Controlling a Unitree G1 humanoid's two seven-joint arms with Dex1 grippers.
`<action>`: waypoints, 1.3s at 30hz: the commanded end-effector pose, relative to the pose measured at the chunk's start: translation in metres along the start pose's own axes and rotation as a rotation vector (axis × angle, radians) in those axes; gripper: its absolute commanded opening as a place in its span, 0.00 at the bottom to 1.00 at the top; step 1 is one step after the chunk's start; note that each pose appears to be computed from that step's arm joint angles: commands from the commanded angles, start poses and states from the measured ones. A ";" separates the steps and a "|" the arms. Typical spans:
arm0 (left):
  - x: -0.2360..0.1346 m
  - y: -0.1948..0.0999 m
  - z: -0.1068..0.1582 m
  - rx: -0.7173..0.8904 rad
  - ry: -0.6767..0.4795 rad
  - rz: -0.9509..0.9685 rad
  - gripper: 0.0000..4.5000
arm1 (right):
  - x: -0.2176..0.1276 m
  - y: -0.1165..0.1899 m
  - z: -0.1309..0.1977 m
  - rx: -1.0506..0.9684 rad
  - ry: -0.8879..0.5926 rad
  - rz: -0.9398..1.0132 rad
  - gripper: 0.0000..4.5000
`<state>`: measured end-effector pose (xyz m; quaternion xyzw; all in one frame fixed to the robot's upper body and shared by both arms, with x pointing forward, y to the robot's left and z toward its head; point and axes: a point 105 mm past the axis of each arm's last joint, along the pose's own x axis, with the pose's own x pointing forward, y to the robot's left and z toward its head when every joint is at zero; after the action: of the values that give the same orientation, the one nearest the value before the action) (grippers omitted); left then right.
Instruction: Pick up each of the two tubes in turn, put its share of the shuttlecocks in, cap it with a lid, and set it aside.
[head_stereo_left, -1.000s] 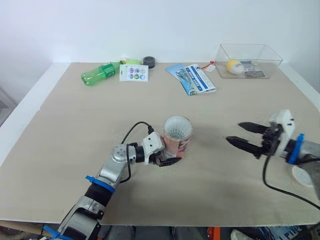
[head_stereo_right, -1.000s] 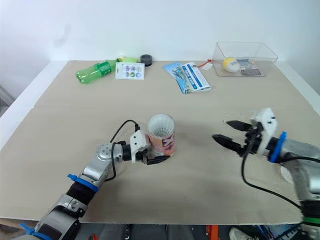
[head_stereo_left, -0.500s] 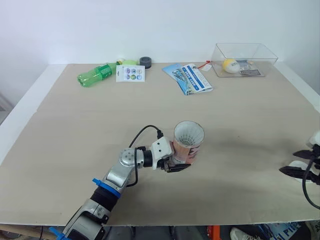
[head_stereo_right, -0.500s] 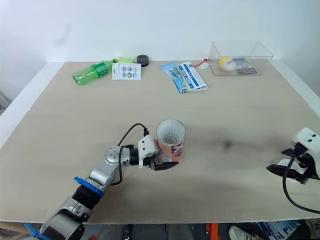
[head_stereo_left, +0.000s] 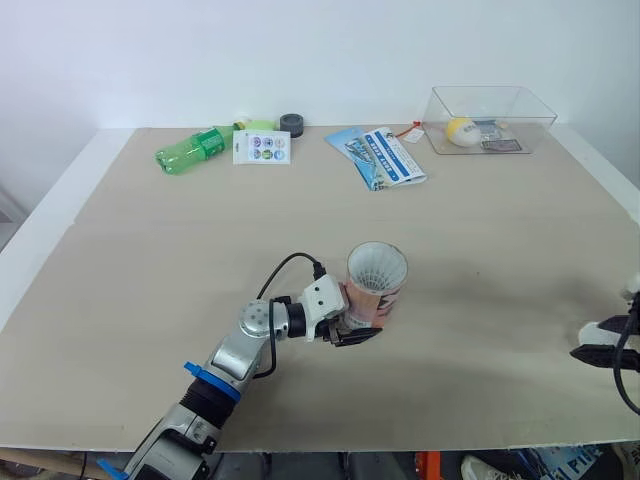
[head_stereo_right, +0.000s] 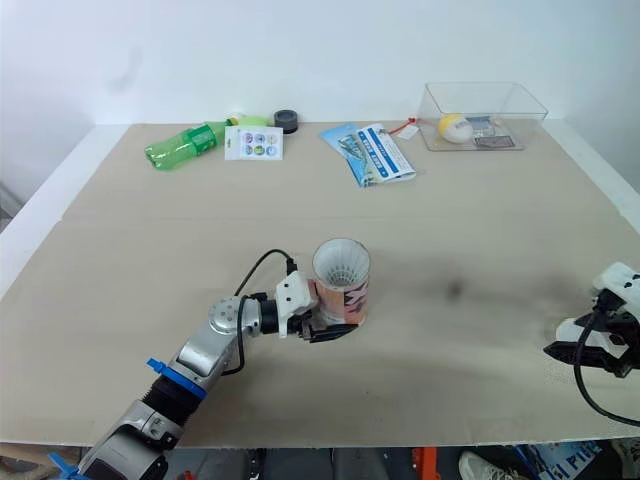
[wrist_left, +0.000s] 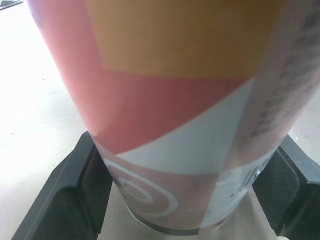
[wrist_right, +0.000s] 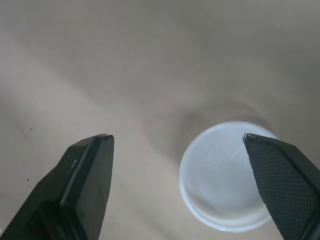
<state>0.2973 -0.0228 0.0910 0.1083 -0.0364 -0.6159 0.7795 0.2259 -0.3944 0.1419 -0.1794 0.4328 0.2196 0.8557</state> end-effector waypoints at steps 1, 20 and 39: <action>0.003 -0.002 0.012 0.023 -0.035 -0.007 0.81 | 0.000 0.000 0.001 -0.014 0.016 0.002 0.93; 0.007 0.003 0.009 0.013 -0.027 0.003 0.81 | 0.006 -0.010 0.012 -0.134 0.040 -0.016 0.01; 0.005 0.039 -0.002 -0.030 -0.022 0.106 0.81 | -0.049 0.068 0.183 -0.946 -0.190 0.051 0.01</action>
<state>0.3327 -0.0198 0.0956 0.0956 -0.0387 -0.5799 0.8081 0.2864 -0.2664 0.2697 -0.4928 0.2248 0.4136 0.7318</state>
